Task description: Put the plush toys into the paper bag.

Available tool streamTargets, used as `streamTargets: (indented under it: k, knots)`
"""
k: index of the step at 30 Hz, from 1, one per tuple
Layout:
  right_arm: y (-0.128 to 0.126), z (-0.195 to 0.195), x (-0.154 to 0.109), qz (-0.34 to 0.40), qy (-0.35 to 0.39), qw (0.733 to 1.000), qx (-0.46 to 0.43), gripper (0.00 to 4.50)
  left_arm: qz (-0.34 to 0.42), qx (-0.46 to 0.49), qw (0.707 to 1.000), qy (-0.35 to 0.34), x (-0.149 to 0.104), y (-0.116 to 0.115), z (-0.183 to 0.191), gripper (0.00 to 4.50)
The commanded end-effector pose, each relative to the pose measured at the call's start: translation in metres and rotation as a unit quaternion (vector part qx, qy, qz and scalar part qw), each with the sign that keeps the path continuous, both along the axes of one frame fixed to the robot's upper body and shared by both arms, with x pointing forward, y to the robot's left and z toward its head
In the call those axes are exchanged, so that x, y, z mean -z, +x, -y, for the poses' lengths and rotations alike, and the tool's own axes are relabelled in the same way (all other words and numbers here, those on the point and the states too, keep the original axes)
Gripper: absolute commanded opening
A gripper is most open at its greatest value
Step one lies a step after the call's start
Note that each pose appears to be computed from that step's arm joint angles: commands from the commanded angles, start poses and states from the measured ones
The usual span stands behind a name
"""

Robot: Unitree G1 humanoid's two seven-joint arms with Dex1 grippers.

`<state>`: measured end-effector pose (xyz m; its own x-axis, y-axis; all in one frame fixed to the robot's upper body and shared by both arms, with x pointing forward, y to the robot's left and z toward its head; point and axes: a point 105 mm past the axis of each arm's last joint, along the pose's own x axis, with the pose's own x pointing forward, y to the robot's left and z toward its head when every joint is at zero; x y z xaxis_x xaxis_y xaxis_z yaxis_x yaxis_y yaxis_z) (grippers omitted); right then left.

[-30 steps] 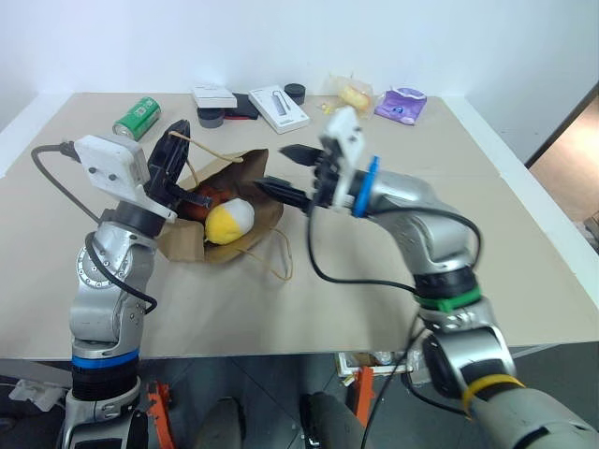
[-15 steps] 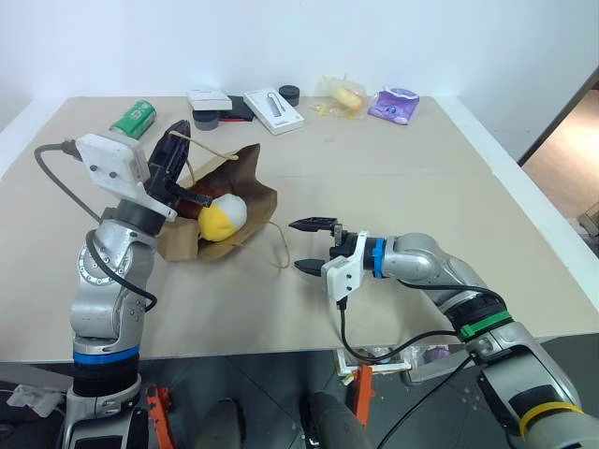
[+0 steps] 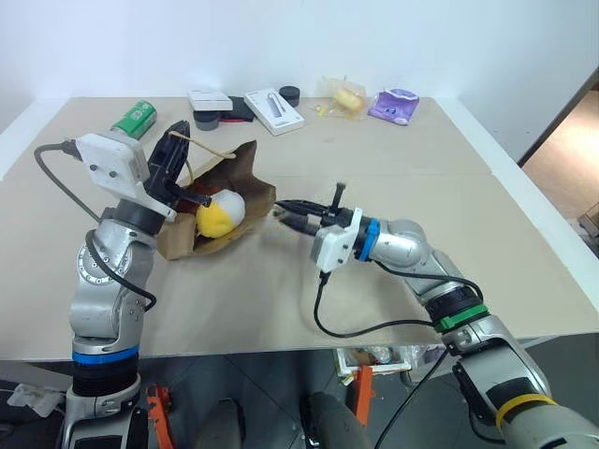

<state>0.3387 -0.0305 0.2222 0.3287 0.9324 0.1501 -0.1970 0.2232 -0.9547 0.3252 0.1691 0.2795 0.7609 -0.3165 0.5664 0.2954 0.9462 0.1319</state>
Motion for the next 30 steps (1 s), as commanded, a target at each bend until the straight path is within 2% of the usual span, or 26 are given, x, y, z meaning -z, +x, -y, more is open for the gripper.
streamTargets:
  k: [1,5,12,17,20,21,22,23,26,28,29,30]
  knots:
    - [-0.005,0.005,-0.063,0.046,0.082,0.996,-0.005,0.06,0.032,-0.004,0.999,-0.005,-0.02,-0.006,-0.004,0.0]
    - [-0.007,0.006,-0.083,0.053,0.108,0.993,-0.004,0.06,0.03,-0.002,1.0,-0.007,-0.018,-0.005,-0.003,0.0]
    - [-0.005,0.003,-0.068,0.025,0.092,0.995,0.002,0.06,0.01,0.001,1.0,-0.008,-0.009,-0.003,0.0,0.0]
    - [-0.003,0.005,-0.058,-0.004,0.076,0.997,0.006,0.06,-0.034,0.032,0.999,0.001,0.008,-0.002,0.009,0.0]
    - [-0.003,0.007,-0.052,-0.03,0.059,0.998,0.003,0.85,-0.066,0.044,0.997,0.002,0.02,-0.004,0.008,0.0]
    - [-0.003,0.008,-0.049,-0.041,0.055,0.998,0.0,1.17,-0.082,0.048,0.995,-0.003,0.025,-0.005,0.006,0.27]
    - [-0.004,0.009,-0.048,-0.053,0.053,0.997,-0.003,1.81,-0.091,0.049,0.995,-0.003,0.028,-0.006,0.004,0.67]
    - [-0.005,0.011,-0.048,-0.064,0.058,0.996,-0.006,2.21,-0.103,0.051,0.993,-0.005,0.031,-0.007,0.0,0.99]
    - [-0.004,0.023,-0.055,-0.113,0.108,0.988,-0.004,3.6,-0.127,0.054,0.99,-0.016,0.034,-0.011,-0.012,2.41]
    - [0.004,0.035,-0.057,-0.177,0.16,0.971,0.005,4.5,-0.15,0.068,0.986,-0.034,0.037,-0.012,-0.02,3.38]
    - [0.009,0.041,-0.056,-0.222,0.188,0.957,0.007,4.5,-0.166,0.079,0.982,-0.032,0.04,-0.014,-0.023,3.99]
    - [0.012,0.045,-0.054,-0.269,0.216,0.939,0.004,4.5,-0.18,0.088,0.979,-0.029,0.044,-0.016,-0.026,4.21]
